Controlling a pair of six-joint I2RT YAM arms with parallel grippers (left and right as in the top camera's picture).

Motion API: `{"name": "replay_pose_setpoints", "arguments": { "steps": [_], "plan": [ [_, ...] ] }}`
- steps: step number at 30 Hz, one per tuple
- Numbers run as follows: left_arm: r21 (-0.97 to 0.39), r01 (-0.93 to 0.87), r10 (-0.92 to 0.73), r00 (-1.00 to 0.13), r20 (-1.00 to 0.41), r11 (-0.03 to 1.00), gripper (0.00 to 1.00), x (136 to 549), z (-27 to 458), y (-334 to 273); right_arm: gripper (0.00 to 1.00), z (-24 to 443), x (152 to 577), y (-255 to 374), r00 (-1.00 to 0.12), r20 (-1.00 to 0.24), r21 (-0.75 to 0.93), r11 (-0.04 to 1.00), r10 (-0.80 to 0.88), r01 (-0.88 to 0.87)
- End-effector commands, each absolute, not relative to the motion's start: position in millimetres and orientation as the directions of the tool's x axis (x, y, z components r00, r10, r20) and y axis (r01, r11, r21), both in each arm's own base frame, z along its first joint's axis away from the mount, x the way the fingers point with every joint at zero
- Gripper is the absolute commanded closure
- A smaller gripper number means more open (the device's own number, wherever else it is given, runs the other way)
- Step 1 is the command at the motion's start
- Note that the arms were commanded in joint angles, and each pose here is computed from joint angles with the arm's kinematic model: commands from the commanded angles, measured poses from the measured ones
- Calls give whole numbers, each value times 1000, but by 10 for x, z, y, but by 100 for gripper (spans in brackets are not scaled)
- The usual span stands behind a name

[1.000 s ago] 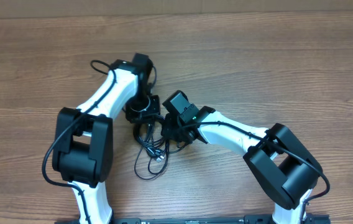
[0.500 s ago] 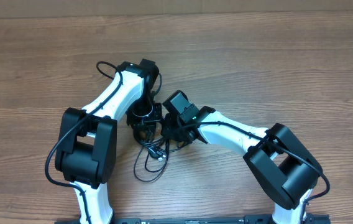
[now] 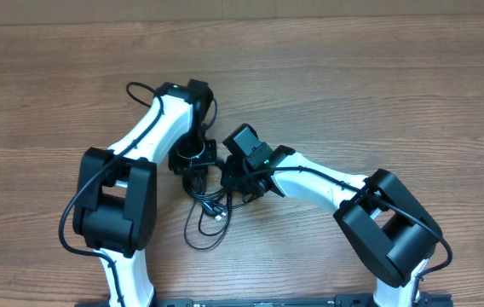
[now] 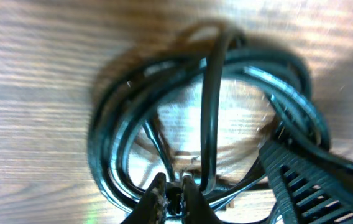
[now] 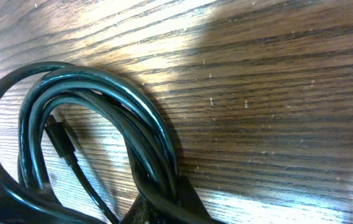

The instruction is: Untangle cables

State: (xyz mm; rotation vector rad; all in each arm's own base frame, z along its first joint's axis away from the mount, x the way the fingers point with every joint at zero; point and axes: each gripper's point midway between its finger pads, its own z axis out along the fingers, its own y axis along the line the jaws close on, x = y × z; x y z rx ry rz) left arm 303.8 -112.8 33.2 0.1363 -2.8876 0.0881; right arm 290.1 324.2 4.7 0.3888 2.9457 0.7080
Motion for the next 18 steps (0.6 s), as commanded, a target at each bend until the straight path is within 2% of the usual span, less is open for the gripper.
{"name": "replay_pose_setpoints", "arguments": {
  "steps": [1, 2, 18],
  "plan": [
    [-61, -96, -82, -975, 208, 994, 93, 3187, 385, -1125, 95, 47, 2976, 3252, -961, -46, 458, 861, 272, 222],
    [-60, -95, -81, -975, 208, 994, 96, 3186, 385, -1127, 95, 47, 2976, 3252, -961, -46, 458, 861, 272, 222],
    [-42, -54, -43, -973, 228, 998, 96, 3060, 288, -1187, 94, 44, 2972, 3249, -961, -44, 456, 861, 272, 223]
  ]
}}
